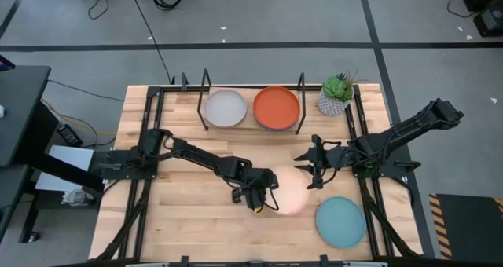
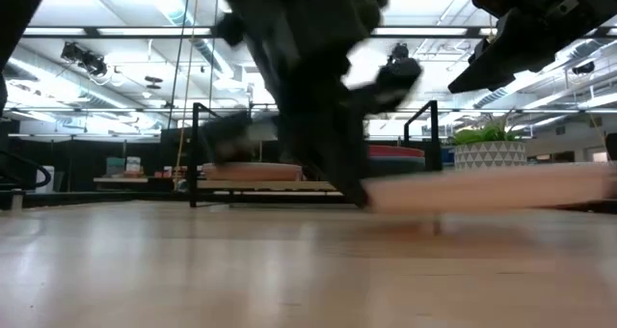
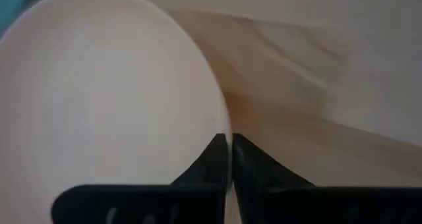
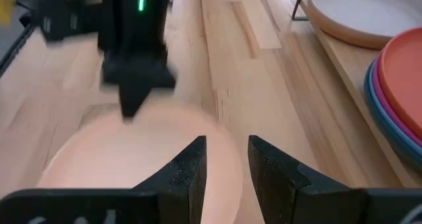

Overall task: Place and stack plates onto a shelf
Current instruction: Stack the light orange plate on top of the gray plate on the shelf

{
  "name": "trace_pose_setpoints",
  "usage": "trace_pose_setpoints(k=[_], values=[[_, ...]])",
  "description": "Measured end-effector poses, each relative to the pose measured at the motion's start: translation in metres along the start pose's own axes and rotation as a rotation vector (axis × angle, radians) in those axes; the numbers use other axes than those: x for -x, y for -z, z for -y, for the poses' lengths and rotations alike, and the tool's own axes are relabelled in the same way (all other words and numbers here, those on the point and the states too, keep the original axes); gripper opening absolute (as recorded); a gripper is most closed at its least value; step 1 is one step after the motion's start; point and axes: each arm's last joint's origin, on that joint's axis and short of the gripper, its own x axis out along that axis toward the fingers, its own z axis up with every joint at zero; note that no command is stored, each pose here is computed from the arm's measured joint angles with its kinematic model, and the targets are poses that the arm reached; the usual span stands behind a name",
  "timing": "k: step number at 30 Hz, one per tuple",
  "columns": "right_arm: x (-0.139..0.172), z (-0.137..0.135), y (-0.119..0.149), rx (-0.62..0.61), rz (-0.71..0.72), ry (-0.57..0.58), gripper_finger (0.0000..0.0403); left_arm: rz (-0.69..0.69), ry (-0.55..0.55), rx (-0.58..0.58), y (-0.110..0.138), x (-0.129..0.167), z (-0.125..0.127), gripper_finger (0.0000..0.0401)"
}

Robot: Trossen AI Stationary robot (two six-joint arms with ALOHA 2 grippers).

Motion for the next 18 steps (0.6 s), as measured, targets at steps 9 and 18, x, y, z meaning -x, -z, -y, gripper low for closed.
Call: trace_pose_setpoints(k=[9, 18], values=[[0.007, -0.002, -0.004, 0.046, 0.065, 0.053, 0.0118, -0.128, 0.156, 0.564, 0.008, 0.101, 0.003, 0.0015], [0.007, -0.003, -0.007, 0.083, 0.096, 0.059, 0.0118, -0.415, -0.155, 0.949, 0.075, 0.162, -0.018, 0.0015]])
